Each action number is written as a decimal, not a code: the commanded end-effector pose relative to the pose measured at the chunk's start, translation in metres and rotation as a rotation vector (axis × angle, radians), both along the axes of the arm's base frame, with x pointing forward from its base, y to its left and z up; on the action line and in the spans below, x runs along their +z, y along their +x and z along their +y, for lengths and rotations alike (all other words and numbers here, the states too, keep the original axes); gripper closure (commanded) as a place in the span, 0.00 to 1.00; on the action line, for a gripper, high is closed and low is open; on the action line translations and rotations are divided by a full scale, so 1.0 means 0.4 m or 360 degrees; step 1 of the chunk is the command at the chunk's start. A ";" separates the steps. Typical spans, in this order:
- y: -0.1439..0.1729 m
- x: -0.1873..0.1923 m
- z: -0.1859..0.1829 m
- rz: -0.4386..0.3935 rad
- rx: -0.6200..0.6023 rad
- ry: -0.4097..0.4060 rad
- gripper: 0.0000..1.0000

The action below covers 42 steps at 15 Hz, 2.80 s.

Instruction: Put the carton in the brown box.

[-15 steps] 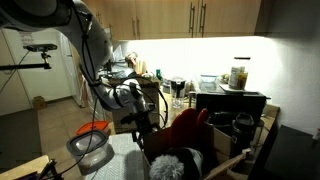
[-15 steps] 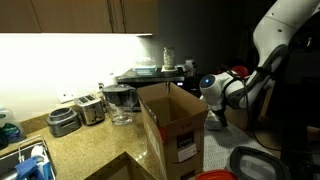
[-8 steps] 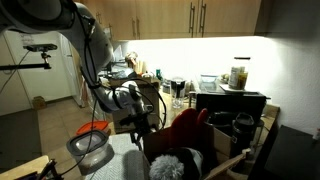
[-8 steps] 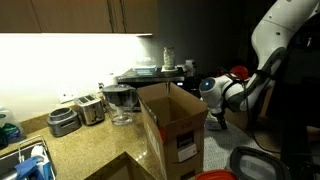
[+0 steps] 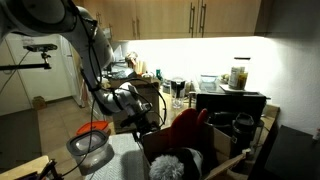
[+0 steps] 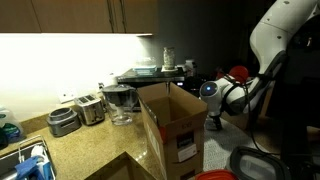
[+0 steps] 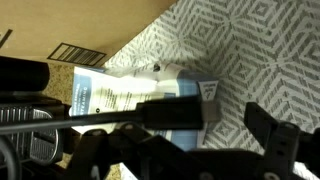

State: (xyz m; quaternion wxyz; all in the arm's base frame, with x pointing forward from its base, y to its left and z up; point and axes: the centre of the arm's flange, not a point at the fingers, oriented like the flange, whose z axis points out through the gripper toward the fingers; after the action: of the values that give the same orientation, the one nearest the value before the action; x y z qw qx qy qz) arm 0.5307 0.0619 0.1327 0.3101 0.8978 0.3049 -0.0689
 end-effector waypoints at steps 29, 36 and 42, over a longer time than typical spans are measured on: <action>-0.024 -0.064 -0.079 -0.0171 -0.0261 0.0101 0.53; -0.028 -0.064 -0.070 -0.0188 -0.0300 0.0100 0.80; -0.037 -0.059 -0.054 -0.0180 -0.0312 0.0115 0.85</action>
State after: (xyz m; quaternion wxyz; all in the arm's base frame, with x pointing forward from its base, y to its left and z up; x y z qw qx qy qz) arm 0.5301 0.0340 0.1058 0.2992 0.9300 0.2101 -0.0366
